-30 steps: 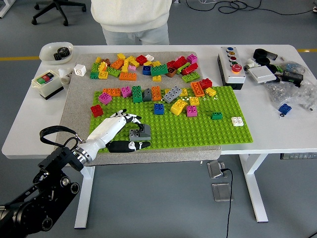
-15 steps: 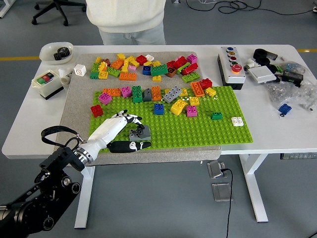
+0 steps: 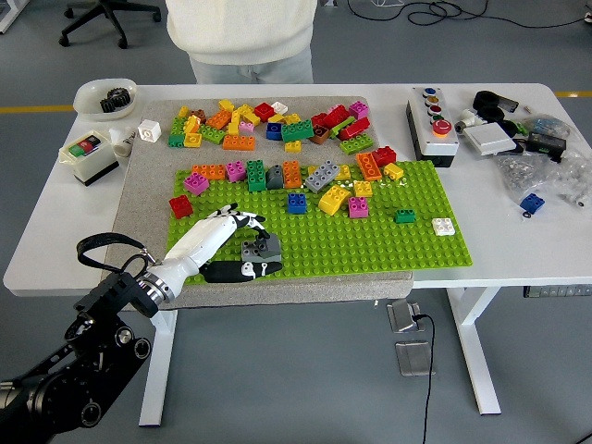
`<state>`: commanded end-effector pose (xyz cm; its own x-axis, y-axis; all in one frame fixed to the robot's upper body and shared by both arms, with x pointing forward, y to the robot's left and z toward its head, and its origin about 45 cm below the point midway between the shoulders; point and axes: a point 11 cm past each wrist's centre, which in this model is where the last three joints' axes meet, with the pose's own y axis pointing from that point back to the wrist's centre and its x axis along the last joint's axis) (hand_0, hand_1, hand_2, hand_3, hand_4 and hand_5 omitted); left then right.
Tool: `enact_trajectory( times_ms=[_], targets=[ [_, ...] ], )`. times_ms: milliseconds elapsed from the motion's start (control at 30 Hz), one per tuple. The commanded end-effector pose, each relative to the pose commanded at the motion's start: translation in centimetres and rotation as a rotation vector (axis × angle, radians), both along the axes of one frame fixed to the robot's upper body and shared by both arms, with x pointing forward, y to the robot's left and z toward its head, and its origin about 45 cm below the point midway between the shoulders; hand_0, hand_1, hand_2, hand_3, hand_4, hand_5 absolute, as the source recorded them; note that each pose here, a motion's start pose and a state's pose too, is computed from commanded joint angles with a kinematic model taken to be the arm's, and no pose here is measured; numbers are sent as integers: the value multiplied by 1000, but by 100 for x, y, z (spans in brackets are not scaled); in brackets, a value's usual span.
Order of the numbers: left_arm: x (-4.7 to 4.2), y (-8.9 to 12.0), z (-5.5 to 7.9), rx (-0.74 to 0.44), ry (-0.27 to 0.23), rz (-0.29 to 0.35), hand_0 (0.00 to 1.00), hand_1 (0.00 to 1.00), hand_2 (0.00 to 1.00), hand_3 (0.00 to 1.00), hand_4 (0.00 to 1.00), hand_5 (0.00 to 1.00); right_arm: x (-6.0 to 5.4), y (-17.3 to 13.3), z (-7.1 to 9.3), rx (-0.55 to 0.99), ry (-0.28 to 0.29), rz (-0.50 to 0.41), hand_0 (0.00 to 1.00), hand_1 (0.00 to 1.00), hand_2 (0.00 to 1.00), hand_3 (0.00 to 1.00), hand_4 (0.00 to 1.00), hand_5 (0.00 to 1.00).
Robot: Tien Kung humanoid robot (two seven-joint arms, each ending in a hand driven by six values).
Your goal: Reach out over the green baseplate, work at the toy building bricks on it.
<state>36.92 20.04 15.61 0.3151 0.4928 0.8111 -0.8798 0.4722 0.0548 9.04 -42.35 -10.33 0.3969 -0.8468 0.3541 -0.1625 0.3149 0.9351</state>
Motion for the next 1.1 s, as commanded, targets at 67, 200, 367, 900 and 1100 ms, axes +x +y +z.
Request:
enact_trajectory(
  times_ms=[67,200,367,900,1100],
  targets=[
    [3,-1,3,-2,0,0,998,890,853,618,998,798,4,2,0,1,-1,0,736,613,632,534,763,503],
    [-1,-9,-5,-2,3,-2,998,890,851,615,998,792,12,6,0,1,-3,0,736,613,632,534,763,503],
    [4,-4,24,-9,-3,-1,998,890,851,614,998,790,-2,5,-2,1,-1,-3,736,613,632,534,763,503],
    [21,88,90,-16,-20,16,998,880,826,607,998,784,-12,7,-5,2,0,-5,736,613,632,534,763,503],
    [17,141,140,-14,-48,22,998,880,826,607,998,784,-8,5,-3,2,-1,-6,736,613,632,534,763,503]
  ],
)
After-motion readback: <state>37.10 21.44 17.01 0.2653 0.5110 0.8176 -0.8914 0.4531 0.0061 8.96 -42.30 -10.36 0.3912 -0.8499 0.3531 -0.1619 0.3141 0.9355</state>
